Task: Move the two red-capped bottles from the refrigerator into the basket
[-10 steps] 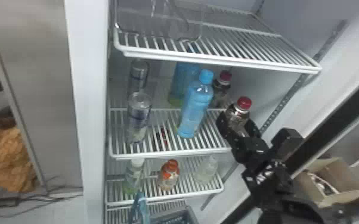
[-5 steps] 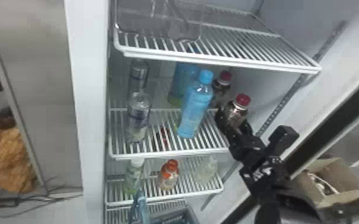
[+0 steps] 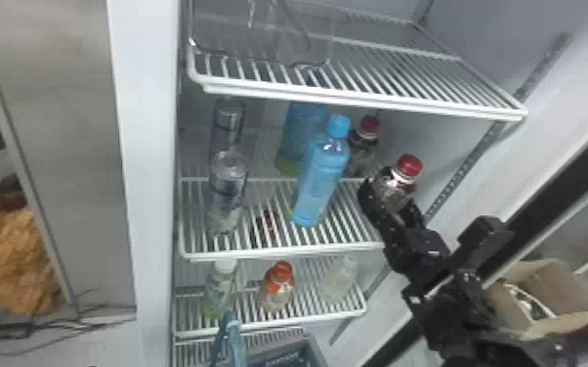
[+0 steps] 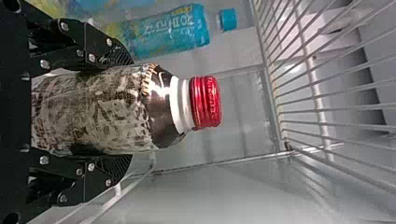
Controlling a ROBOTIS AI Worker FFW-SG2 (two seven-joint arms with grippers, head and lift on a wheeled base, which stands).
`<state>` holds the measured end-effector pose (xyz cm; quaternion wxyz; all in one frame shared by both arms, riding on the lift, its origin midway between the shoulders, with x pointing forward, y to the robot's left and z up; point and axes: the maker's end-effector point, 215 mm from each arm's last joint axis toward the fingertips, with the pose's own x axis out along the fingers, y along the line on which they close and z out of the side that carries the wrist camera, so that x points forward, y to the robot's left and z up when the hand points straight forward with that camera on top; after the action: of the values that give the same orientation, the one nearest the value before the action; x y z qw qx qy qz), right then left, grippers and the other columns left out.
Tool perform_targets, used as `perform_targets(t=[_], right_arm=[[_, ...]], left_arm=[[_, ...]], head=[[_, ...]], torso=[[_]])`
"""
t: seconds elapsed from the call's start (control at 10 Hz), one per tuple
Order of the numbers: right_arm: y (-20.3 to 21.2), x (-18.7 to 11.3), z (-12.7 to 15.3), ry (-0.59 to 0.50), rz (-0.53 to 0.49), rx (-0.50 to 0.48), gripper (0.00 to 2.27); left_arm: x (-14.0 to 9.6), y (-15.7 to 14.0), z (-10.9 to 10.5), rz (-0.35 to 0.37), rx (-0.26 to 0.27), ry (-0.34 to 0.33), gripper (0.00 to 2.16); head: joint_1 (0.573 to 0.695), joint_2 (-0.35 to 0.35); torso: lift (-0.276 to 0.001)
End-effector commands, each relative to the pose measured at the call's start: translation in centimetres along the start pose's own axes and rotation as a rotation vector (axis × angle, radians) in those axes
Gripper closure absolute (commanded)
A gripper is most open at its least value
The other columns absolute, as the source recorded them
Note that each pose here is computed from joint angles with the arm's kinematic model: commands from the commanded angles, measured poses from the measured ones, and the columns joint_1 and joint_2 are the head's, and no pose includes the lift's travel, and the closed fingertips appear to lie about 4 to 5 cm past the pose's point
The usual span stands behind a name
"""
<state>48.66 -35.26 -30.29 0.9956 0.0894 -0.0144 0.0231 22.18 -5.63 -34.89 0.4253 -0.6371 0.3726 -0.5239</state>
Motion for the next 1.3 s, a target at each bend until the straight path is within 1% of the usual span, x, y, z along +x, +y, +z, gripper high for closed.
perform_targets(t=[0.0,0.3,0.5,0.8,1.2], right_arm=[[0.5,-1.6,0.7,-0.007,0.009,0.013,1.28],[0.8,-5.3,1.6,-0.003,0.004,0.017,1.28],[1.4,-7.3,1.6,0.027,0.016,0.021,1.28],[2.2,-11.1,0.6,0.128,0.032,0.018,1.28],[3.2,-16.1,-0.8,0.314,0.065,-0.021,1.28]], left_arm=[[0.0,0.0,-0.1,0.0,-0.001,0.002,1.2],[-0.1,0.0,0.0,0.002,0.0,0.0,1.2],[-0.1,0.0,0.0,0.002,0.0,0.0,1.2],[-0.1,0.1,0.0,0.004,-0.001,-0.002,1.2],[0.0,0.1,0.0,0.002,0.001,-0.004,1.2]], head=[[0.695,-0.35],[0.695,-0.35],[0.695,-0.35],[0.695,-0.35],[0.695,-0.35]], torso=[[0.0],[0.0],[0.0],[0.0],[0.0]])
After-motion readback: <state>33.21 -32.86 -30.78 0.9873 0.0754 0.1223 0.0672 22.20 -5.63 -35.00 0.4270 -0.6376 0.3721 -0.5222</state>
